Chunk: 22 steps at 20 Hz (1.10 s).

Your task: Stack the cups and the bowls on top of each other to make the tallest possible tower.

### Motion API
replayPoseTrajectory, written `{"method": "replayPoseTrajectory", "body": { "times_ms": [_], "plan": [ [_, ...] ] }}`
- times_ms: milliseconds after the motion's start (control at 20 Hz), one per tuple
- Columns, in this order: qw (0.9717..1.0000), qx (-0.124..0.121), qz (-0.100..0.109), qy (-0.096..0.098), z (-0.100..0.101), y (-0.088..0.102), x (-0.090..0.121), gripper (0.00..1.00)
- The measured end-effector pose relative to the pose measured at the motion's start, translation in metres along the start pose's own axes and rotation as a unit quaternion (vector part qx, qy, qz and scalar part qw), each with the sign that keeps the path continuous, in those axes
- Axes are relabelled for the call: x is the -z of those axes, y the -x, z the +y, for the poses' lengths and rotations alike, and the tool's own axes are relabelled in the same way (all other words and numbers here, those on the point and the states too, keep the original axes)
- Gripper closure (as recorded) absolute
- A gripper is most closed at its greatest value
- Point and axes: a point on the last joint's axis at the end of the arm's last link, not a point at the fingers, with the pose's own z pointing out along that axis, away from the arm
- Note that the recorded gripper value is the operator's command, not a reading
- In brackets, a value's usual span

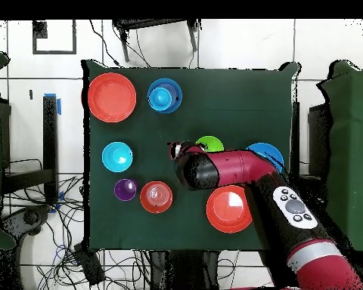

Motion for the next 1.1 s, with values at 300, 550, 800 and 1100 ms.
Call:
{"method": "replayPoseTrajectory", "body": {
  "times_ms": [300, 550, 800, 1100],
  "plan": [
    [0.9999, 0.015, 0.008, 0.003, 0.009, -0.009, -0.008, 0.00],
    [0.9996, 0.025, 0.013, 0.005, 0.013, -0.016, -0.014, 0.00],
    [0.9996, 0.024, 0.017, 0.006, 0.010, -0.020, -0.018, 0.00],
    [0.9995, 0.030, 0.008, -0.001, 0.005, -0.015, -0.011, 0.00]
  ]
}}
